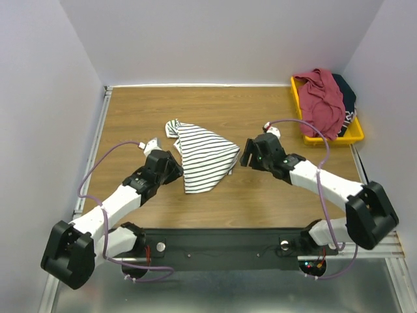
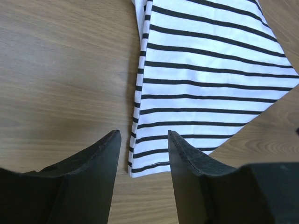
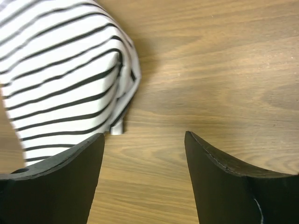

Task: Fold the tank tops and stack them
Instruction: Move the tank top to the center of the board, then flatten the tank top out

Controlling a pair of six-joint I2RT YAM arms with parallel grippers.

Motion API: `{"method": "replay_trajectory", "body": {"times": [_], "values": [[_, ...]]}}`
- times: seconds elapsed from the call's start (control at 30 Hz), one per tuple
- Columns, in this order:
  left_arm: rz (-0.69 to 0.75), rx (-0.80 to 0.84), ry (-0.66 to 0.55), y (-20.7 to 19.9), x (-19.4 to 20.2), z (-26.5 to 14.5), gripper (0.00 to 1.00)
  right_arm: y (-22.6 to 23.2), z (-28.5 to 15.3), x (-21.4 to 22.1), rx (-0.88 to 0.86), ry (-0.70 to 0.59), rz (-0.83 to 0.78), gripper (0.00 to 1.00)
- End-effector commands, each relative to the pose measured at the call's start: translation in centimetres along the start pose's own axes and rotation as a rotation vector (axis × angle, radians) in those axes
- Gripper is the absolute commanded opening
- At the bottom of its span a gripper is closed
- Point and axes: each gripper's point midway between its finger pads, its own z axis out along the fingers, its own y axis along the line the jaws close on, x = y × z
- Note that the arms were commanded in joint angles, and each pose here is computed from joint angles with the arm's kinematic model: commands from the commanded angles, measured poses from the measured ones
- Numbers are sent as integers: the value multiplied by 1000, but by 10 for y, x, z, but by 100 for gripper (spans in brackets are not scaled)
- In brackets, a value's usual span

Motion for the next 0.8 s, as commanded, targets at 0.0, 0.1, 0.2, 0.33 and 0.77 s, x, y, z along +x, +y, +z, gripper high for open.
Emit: {"method": "replay_trajectory", "body": {"times": [0.0, 0.1, 0.2, 0.33, 0.77], "values": [[-80, 88, -14, -15, 1, 3, 51, 6, -9, 7, -55, -32, 80, 74], [-104, 90, 58, -8, 31, 9, 45, -8, -5, 29, -19, -7, 87, 72], [-91, 65, 114, -2, 53, 16, 42, -12, 0, 39, -11, 6, 93, 71], [-69, 38, 161, 1, 73, 21, 42, -9, 6, 42, -26, 14, 96, 70], [-48, 3, 165, 2, 79, 30, 2, 4, 27, 45, -50, 35, 106, 68]]}}
